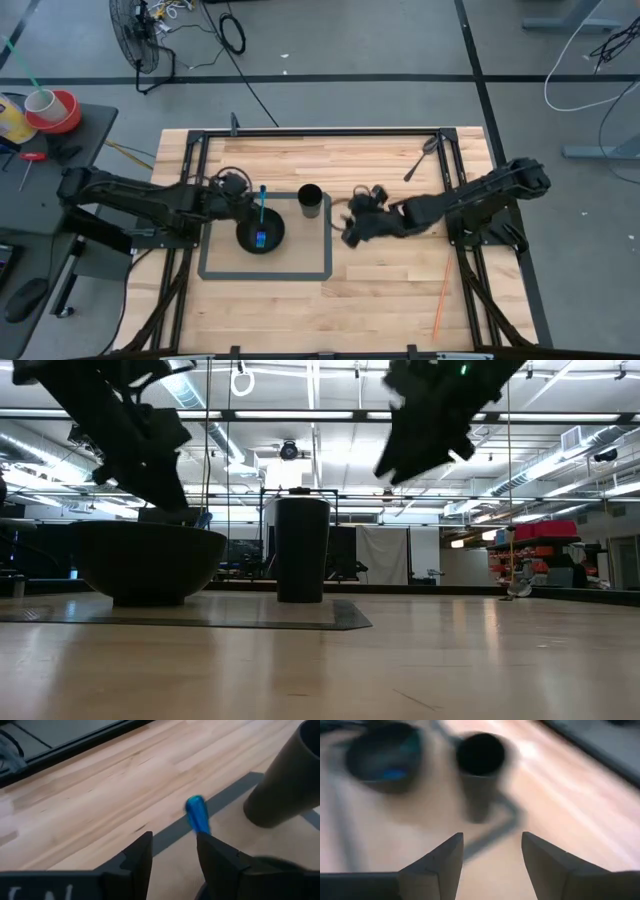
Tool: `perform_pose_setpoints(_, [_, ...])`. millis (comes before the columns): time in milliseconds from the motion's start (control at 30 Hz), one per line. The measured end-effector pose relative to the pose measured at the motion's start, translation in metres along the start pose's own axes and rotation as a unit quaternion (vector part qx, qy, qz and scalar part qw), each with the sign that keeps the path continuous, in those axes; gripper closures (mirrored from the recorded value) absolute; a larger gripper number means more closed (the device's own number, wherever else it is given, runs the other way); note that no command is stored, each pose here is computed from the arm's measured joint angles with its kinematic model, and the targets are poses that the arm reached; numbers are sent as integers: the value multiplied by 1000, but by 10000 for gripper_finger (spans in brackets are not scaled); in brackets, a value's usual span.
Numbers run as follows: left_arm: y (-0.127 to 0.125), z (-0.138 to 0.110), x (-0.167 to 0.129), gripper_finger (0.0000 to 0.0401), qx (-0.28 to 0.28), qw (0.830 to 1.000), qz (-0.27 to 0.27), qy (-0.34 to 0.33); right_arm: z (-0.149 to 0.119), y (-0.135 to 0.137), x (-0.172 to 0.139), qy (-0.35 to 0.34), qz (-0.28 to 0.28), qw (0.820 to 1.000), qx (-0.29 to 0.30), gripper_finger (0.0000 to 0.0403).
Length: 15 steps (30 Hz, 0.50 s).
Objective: Pick & Place Utensil
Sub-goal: Put the blue fork into the black bowl on the gray placemat
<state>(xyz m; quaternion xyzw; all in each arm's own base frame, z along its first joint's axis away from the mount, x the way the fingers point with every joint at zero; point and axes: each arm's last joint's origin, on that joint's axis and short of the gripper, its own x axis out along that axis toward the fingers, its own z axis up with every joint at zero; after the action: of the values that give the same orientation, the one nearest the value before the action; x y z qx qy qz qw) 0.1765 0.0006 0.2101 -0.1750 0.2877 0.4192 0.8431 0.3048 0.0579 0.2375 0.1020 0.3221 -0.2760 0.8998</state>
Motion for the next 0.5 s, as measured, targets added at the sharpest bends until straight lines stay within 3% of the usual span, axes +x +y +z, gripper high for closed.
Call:
perform_pose_setpoints(233, [6,-1,-23,241,-33,998,-42,-13,2,-68,24,89,-192,976,40,198])
perform_pose_setpoints(500, [-14,-22,-29,245,-6,998,-51,-26,13,-135,41,155,-276,940,129,198])
